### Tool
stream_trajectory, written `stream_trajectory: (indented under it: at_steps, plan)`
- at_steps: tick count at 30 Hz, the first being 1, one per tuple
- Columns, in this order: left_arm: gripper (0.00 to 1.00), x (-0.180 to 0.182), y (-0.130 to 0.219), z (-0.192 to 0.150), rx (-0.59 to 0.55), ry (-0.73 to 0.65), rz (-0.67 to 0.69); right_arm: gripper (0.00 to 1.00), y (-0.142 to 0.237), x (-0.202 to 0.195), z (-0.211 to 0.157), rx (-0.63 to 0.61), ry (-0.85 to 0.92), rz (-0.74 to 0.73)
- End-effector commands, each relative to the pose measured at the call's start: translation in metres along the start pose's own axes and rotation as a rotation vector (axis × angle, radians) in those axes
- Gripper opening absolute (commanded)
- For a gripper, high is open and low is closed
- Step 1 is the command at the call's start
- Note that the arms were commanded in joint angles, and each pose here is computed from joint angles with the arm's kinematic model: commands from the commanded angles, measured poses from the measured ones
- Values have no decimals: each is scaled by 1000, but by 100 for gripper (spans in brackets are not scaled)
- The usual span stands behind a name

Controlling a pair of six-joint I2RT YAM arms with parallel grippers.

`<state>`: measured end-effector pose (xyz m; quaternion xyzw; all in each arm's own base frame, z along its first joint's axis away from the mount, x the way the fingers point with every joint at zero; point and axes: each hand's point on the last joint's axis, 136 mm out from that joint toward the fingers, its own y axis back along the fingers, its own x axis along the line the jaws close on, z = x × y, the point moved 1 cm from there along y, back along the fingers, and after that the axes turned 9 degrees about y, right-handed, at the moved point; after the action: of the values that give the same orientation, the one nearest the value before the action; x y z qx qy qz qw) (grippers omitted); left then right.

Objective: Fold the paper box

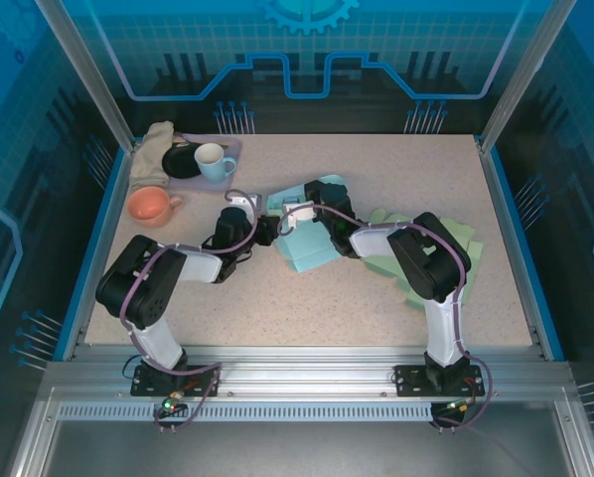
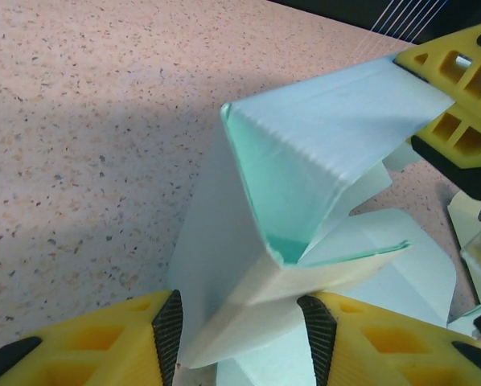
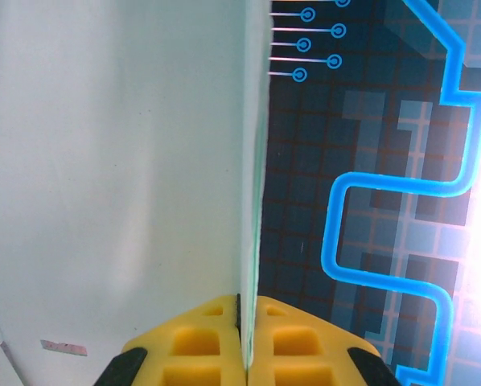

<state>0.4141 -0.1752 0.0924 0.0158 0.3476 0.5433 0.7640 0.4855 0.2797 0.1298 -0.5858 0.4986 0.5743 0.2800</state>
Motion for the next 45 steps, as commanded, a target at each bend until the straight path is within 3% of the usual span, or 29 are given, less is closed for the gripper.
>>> stream_trajectory:
  at_steps: [1, 11, 18, 30, 32, 39, 45]
  plan:
    - [48, -4, -5, 21, -54, -19, 29, 0, 0, 6, 1, -22, -33, 9]
    - [46, 5, -12, 25, -48, 2, 105, 0, 10, 7, 11, -98, -98, 77]
    - [47, 8, -7, 29, -73, -38, 142, 0, 22, 6, 23, -170, -153, 204]
    - [40, 15, 8, 28, -121, -118, 293, 0, 30, 4, 30, -193, -175, 288]
    - [37, 20, 12, 29, -138, -122, 350, 0, 30, 2, 29, -188, -177, 282]
    - [11, 25, 19, 22, -153, -199, 487, 1, 37, -19, 27, -196, -269, 267]
    - [7, 21, 18, 7, -165, -252, 440, 19, 55, -38, 29, -243, -350, 320]
